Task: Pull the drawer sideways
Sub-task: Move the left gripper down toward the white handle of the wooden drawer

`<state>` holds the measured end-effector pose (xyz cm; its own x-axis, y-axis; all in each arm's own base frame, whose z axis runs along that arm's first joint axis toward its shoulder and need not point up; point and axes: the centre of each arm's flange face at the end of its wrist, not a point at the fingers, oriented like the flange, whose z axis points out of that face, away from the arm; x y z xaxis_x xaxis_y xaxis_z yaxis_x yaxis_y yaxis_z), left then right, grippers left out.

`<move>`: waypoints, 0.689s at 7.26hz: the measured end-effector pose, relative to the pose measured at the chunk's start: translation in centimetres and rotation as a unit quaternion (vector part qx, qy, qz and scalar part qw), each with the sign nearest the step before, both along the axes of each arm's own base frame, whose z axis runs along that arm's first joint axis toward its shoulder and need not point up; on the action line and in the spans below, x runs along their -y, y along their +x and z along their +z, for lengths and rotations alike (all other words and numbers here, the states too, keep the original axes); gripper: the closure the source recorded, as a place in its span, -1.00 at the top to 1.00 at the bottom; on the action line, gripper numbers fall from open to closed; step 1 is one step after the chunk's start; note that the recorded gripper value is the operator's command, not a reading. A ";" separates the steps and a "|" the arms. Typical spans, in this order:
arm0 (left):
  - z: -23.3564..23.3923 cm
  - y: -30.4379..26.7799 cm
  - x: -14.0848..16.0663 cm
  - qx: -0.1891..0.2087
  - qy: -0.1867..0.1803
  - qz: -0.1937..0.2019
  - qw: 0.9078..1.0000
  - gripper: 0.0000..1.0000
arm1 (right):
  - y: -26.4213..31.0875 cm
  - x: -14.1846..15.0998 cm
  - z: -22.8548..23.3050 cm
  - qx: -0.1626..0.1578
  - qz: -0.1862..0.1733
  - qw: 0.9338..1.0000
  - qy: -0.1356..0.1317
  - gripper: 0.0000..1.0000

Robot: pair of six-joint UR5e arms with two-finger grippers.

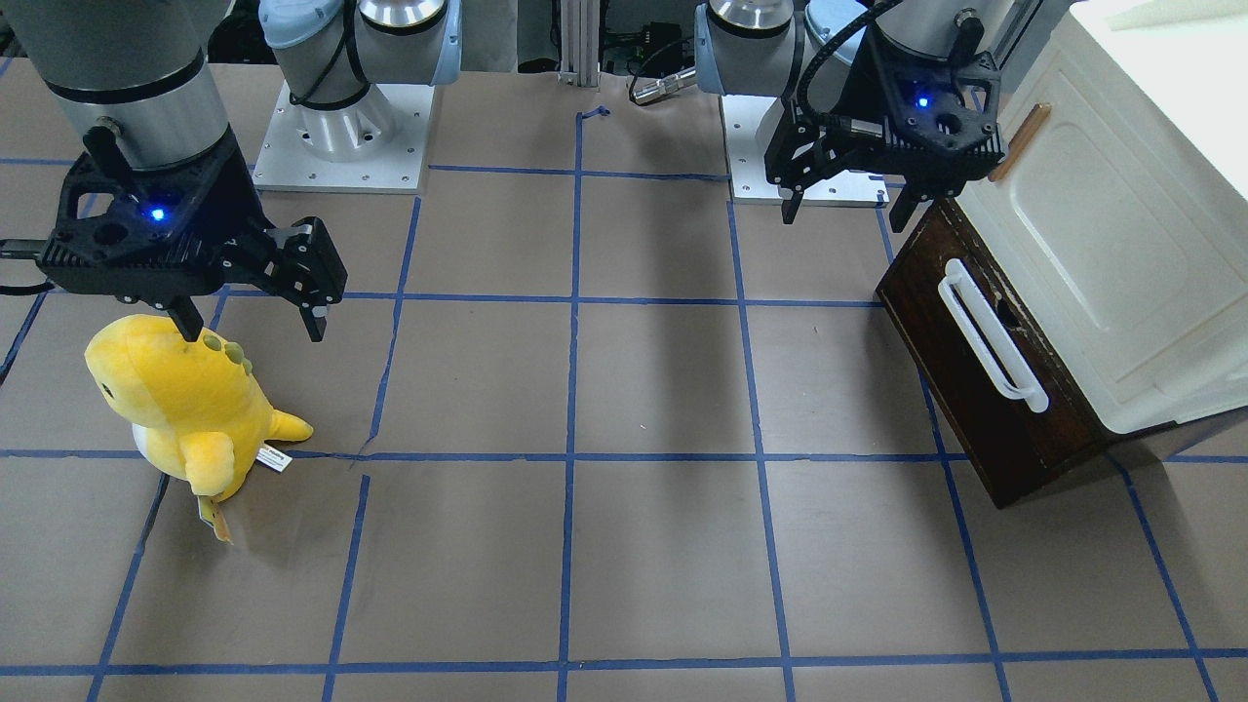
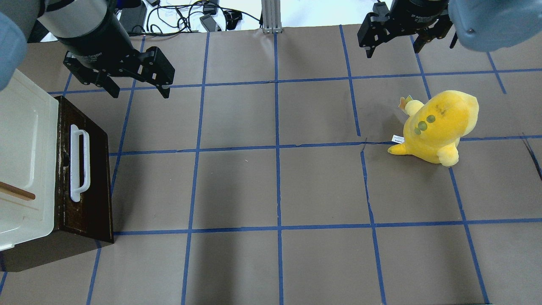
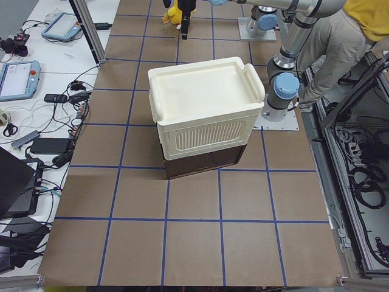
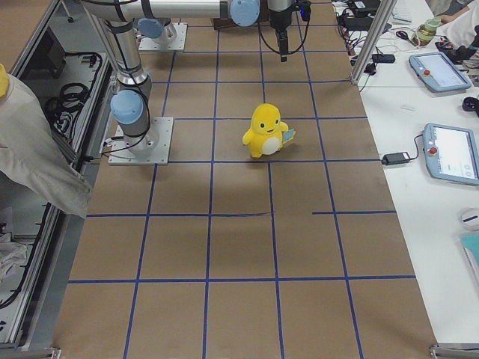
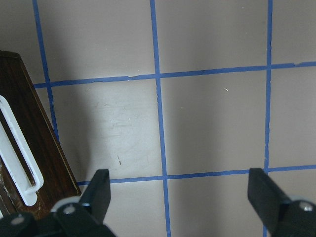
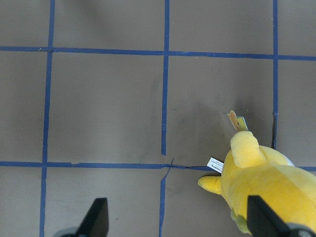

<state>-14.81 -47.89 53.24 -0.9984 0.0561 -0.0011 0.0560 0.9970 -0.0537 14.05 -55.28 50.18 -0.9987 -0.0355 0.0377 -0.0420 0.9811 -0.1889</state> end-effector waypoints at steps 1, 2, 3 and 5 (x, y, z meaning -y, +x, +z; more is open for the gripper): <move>0.0 0.0 0.0 0.000 0.000 0.000 1.000 1.00 | 0.0 0.0 0.0 0.000 0.000 1.000 0.000 1.00; 0.0 0.0 0.0 0.000 0.000 0.000 1.000 1.00 | 0.0 0.0 0.0 0.000 0.000 1.000 0.000 1.00; 0.0 0.0 -0.1 0.000 0.002 0.000 1.000 1.00 | 0.0 0.0 0.0 0.000 0.000 1.000 0.000 1.00; 0.1 0.0 -0.3 0.000 0.005 0.001 1.000 1.00 | 0.0 0.0 0.0 0.000 0.000 1.000 0.000 1.00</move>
<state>-14.79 -47.57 53.33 -0.9985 0.0540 -0.0014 0.0540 0.9976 -0.0443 14.06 -55.28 50.18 -0.9987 -0.0355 0.0373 -0.0420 0.9811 -0.1889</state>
